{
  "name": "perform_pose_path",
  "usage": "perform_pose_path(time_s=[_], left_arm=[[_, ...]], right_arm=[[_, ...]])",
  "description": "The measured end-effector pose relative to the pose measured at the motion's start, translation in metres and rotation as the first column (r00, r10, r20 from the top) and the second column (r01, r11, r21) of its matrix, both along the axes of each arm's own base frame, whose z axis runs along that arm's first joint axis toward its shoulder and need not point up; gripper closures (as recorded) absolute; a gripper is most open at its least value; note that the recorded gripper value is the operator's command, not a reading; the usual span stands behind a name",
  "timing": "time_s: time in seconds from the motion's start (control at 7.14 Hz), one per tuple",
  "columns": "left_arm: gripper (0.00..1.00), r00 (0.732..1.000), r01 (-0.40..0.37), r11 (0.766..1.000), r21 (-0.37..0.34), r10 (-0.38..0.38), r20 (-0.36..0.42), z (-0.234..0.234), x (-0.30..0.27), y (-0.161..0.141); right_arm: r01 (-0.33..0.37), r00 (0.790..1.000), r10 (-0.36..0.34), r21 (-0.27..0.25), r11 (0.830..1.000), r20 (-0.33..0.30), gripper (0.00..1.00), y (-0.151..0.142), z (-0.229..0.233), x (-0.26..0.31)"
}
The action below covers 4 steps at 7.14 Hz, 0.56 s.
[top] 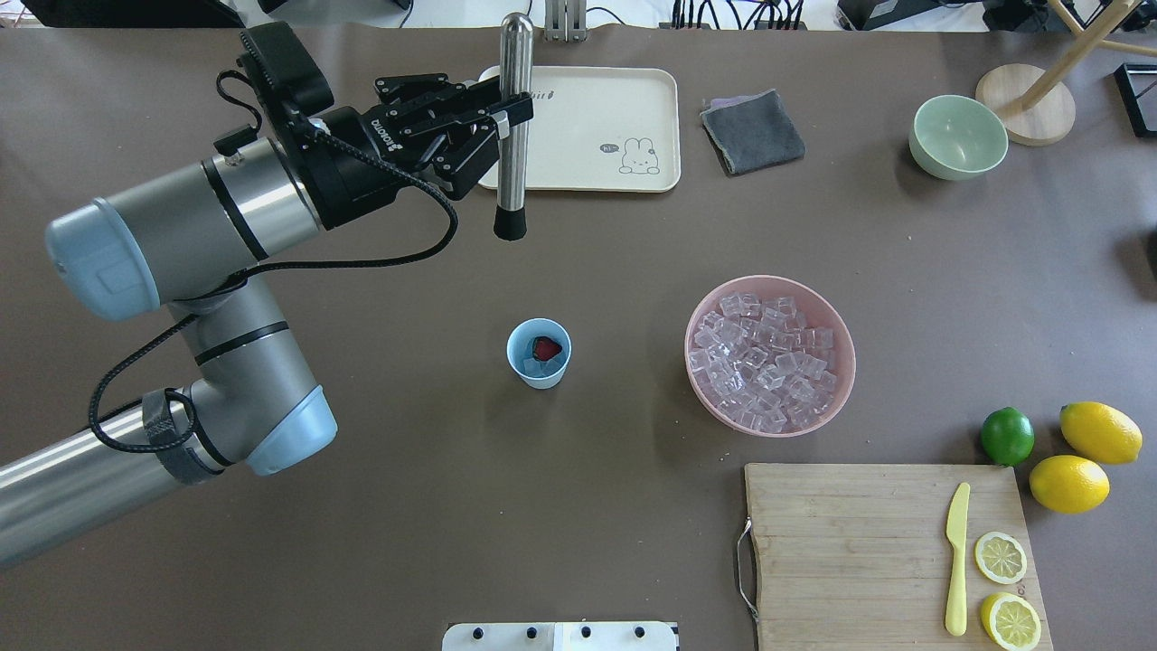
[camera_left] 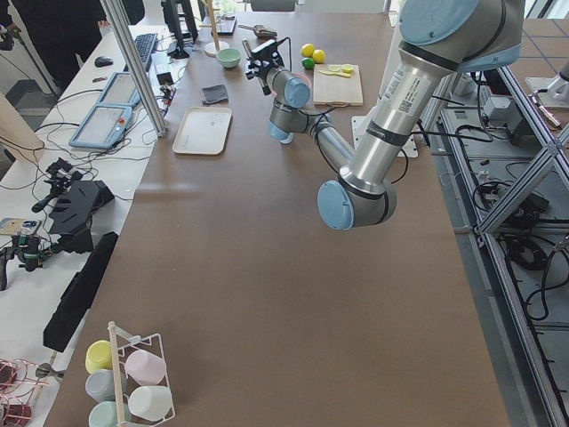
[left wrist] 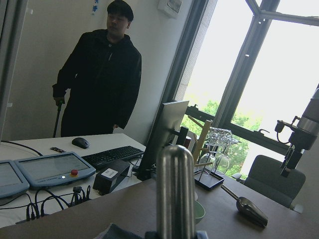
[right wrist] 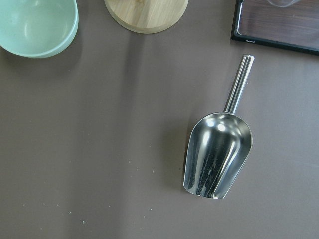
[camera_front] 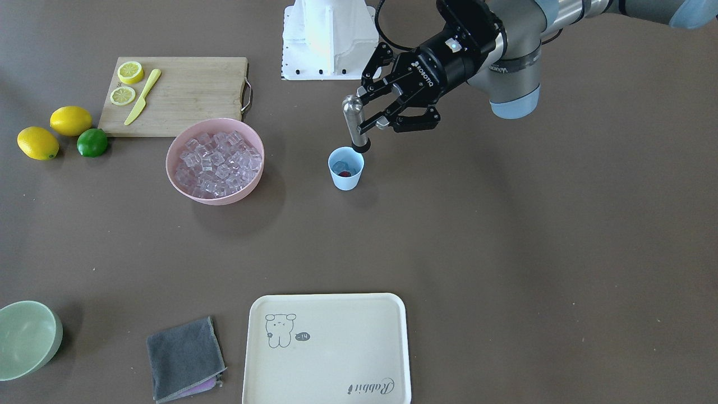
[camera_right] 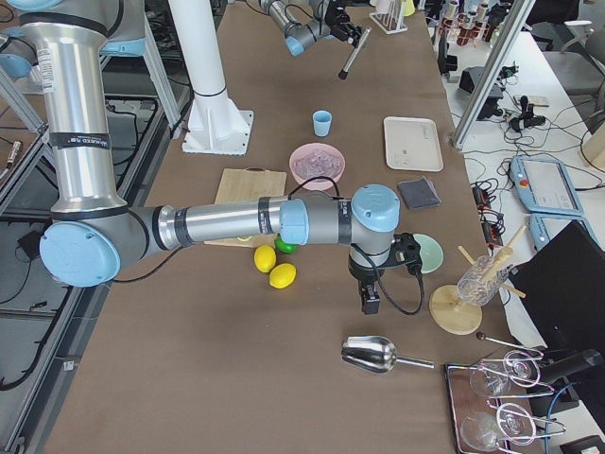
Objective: Mash ice and strawberries in cup
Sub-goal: 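Carry the metal pestle with the left gripper over the light-blue cup, then lower the pestle tip into the cup with the left gripper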
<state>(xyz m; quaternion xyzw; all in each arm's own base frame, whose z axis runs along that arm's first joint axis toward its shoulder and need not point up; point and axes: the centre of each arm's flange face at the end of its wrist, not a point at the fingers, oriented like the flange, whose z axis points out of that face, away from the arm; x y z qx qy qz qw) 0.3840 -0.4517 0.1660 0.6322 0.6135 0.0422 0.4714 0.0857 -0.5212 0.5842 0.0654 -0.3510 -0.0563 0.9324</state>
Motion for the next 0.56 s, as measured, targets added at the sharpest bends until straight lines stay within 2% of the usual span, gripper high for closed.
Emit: perform_pose_path(time_s=[0.28,0.56], left_arm=[[1.0,0.998,0.023,1.0,-0.003,-0.023,-0.065,0.035,0.035,0.011],[1.0,0.998,0.052,0.999,0.014,-0.052,-0.027,0.063,0.059,0.022]], right_arm=[[-0.001,1.0,0.001,0.004,1.0,-0.001,0.0,0.0,-0.002,0.001],[-0.001,1.0,0.001,0.006,1.0,-0.003,0.0,-0.001,-0.002,0.001]])
